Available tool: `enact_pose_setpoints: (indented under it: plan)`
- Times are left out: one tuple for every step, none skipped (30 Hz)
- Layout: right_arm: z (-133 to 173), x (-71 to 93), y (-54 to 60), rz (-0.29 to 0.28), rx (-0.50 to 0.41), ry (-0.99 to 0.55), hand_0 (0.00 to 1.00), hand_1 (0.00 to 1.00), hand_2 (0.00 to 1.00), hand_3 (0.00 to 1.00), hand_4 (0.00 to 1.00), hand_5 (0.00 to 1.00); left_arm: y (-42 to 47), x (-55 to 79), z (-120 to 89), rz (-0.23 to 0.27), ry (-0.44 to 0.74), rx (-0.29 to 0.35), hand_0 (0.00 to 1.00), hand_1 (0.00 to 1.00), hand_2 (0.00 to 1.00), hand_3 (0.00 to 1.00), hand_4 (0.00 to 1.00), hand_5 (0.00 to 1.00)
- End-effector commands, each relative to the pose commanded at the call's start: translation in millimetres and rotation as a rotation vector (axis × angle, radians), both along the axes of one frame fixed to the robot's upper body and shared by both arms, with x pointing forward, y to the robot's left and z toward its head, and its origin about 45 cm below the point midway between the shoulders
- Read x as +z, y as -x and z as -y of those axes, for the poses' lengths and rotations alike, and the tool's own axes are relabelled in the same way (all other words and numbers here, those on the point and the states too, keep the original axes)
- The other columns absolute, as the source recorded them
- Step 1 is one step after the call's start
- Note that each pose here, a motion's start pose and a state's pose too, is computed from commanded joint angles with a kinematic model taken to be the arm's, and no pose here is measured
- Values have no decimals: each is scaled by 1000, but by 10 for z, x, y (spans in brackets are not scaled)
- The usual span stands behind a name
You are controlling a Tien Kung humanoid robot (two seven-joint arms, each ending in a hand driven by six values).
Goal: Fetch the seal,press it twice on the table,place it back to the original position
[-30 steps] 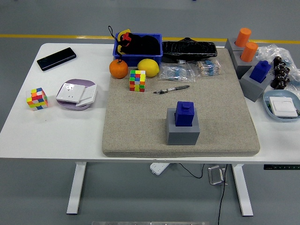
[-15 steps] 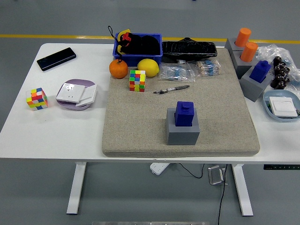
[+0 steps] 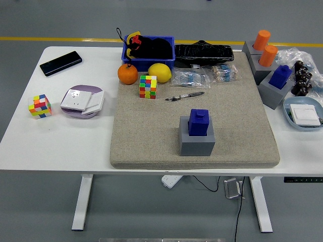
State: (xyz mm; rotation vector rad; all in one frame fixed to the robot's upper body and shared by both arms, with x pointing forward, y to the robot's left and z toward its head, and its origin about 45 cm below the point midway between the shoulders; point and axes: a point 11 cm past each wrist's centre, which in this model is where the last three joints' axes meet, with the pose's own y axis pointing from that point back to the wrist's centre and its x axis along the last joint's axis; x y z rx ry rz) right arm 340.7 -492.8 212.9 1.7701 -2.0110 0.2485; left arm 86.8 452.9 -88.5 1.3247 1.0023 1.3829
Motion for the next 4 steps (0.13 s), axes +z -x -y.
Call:
enact_pose_setpoints:
  plan:
    - [1, 0, 2, 0, 0, 0, 878, 855, 839, 810, 998, 495, -4, 1, 0, 1, 0, 0, 747, 696, 684, 752, 676, 305]
    - [2, -1, 3, 0, 0, 0, 878, 855, 839, 810, 998, 495, -6, 1, 0, 2, 0, 0, 747, 696, 684, 752, 676, 305]
    - [4, -2, 4, -1, -1, 1, 878, 855, 839, 810, 998, 495, -7, 2, -1, 2, 0, 0, 747, 696, 684, 752, 676, 305]
    - [5, -2, 5, -1, -1, 1, 878, 855, 839, 810, 998, 495, -7, 2, -1, 2, 0, 0, 747, 696, 684, 752, 676, 305]
